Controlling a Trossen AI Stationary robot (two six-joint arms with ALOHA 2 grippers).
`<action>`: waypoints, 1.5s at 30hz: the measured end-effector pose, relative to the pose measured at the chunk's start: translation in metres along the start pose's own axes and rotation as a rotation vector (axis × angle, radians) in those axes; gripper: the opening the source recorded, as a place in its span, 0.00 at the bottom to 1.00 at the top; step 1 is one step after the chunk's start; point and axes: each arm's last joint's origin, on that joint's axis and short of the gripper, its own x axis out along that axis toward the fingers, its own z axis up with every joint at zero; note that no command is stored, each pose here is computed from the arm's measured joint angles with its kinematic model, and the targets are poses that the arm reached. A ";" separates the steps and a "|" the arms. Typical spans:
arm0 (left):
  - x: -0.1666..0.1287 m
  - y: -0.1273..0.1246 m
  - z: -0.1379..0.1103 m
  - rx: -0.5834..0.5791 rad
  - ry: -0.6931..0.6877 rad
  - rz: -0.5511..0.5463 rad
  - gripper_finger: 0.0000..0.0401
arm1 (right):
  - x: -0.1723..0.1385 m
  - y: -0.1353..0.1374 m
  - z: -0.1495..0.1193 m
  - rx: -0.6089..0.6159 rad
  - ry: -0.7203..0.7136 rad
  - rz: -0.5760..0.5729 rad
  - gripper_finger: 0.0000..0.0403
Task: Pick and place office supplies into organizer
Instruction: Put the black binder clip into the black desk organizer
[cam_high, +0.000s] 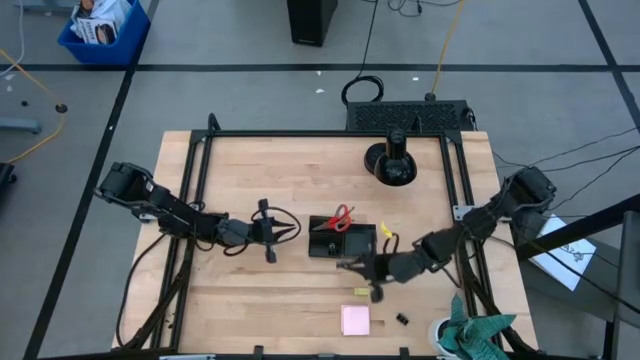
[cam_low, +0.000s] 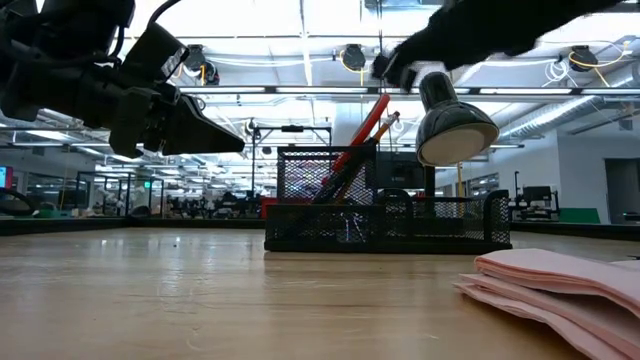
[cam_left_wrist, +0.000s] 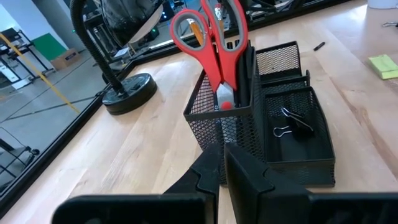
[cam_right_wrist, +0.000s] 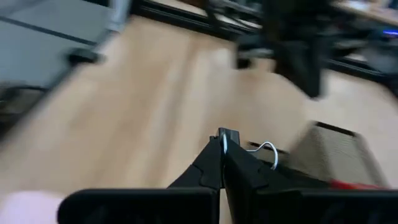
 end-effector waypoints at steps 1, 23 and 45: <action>0.000 0.001 0.000 -0.001 0.001 0.003 0.08 | 0.003 -0.004 -0.001 -0.001 0.003 -0.025 0.00; 0.005 0.011 -0.003 -0.057 0.024 0.047 0.08 | 0.094 0.003 -0.031 -0.256 0.188 -0.292 0.00; 0.005 0.011 -0.003 -0.054 0.023 0.046 0.08 | 0.100 -0.002 -0.047 -0.174 0.290 -0.262 0.02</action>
